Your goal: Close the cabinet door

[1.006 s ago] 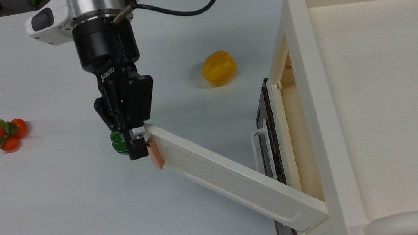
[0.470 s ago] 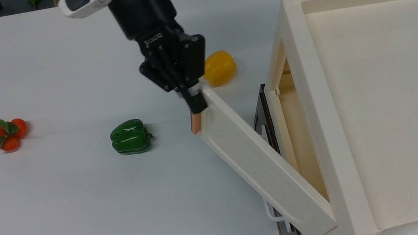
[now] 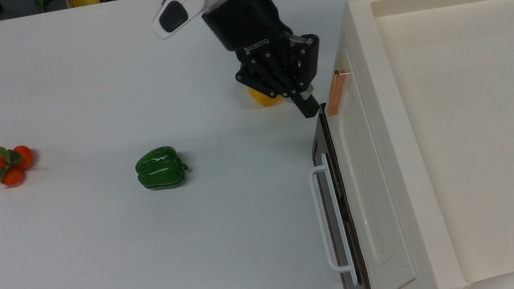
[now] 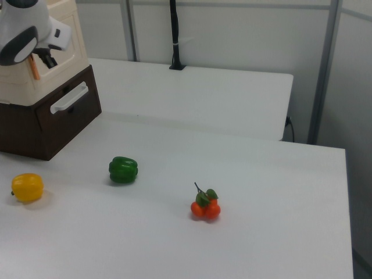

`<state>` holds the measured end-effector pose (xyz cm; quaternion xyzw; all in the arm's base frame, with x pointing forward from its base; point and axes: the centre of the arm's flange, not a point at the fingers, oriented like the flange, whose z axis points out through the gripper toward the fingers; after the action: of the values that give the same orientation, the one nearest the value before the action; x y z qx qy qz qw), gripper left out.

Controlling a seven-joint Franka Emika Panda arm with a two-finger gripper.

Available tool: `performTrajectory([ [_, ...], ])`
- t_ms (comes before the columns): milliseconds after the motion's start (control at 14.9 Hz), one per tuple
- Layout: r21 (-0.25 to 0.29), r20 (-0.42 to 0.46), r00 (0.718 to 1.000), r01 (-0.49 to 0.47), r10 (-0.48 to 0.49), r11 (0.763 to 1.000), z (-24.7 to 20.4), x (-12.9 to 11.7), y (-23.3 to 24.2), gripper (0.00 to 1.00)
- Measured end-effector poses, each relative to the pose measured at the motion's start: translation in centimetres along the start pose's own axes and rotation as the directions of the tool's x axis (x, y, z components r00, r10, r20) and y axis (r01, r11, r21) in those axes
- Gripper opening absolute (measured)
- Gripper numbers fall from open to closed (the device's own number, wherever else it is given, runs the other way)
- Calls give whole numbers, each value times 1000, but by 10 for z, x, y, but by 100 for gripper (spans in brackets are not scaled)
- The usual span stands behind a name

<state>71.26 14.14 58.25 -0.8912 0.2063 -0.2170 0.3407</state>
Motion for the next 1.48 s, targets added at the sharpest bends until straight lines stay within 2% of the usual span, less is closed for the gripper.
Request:
performTrajectory([
  [201, 13, 22, 1000, 14, -15, 1000, 0, -10, -13, 1],
  [403, -26, 101, 995, 23, -20, 999, -18, -14, -13, 1],
  [537, -85, 177, 983, 56, -40, 995, -39, -21, -13, 2],
  [671, -192, 253, 965, 116, -65, 974, -66, -31, -9, 6],
  [872, -325, 331, 940, 193, -80, 926, -86, -44, -1, 34],
  [939, -367, 358, 930, 221, -82, 904, -96, -52, -1, 50],
  [1141, -447, 413, 908, 272, -74, 852, -126, -72, -5, 78],
  [1275, -485, 415, 907, 290, -75, 825, -148, -81, -8, 99],
  [1476, -534, 400, 914, 295, -71, 792, -167, -88, 1, 100],
])
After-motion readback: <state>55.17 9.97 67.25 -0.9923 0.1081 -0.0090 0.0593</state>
